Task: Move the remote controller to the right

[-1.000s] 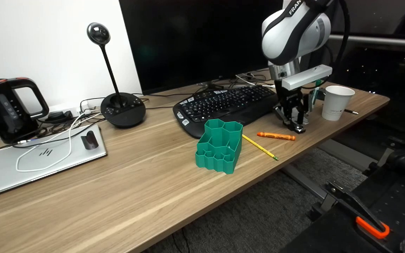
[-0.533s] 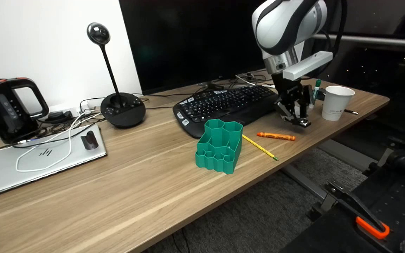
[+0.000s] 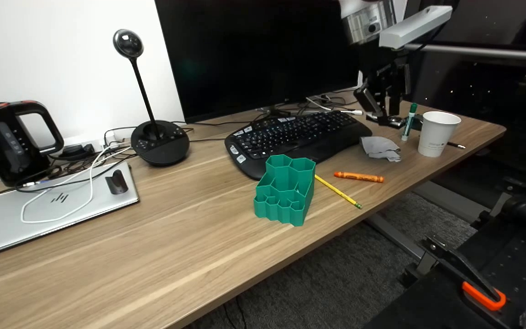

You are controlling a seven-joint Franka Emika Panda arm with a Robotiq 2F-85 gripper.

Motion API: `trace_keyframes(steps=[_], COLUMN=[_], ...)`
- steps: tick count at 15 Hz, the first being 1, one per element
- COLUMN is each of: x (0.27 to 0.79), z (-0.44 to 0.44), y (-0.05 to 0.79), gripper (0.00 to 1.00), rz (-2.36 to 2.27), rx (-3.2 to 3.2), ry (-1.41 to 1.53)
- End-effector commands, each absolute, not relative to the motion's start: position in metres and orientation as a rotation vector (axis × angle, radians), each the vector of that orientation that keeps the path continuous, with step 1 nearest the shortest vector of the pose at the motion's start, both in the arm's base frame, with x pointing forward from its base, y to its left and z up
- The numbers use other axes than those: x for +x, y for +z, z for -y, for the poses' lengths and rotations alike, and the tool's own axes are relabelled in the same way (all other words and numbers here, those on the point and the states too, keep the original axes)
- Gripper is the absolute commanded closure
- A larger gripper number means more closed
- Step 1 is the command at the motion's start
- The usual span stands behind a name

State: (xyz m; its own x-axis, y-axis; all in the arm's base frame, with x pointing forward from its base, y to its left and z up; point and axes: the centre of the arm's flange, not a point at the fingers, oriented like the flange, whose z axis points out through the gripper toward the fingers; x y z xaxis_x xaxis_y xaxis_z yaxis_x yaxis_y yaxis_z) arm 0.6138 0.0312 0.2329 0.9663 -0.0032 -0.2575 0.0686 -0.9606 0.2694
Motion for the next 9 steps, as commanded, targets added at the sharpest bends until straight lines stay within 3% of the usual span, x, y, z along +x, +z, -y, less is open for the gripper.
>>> trace_keyframes(steps=[1, 9], x=[0.603, 0.612], z=[0.03, 0.255], y=[0.3, 0.357], gripper=[0.88, 0.88], rz=[0.158, 0.834], rx=[2.895, 2.824], ry=[-0.249, -0.145])
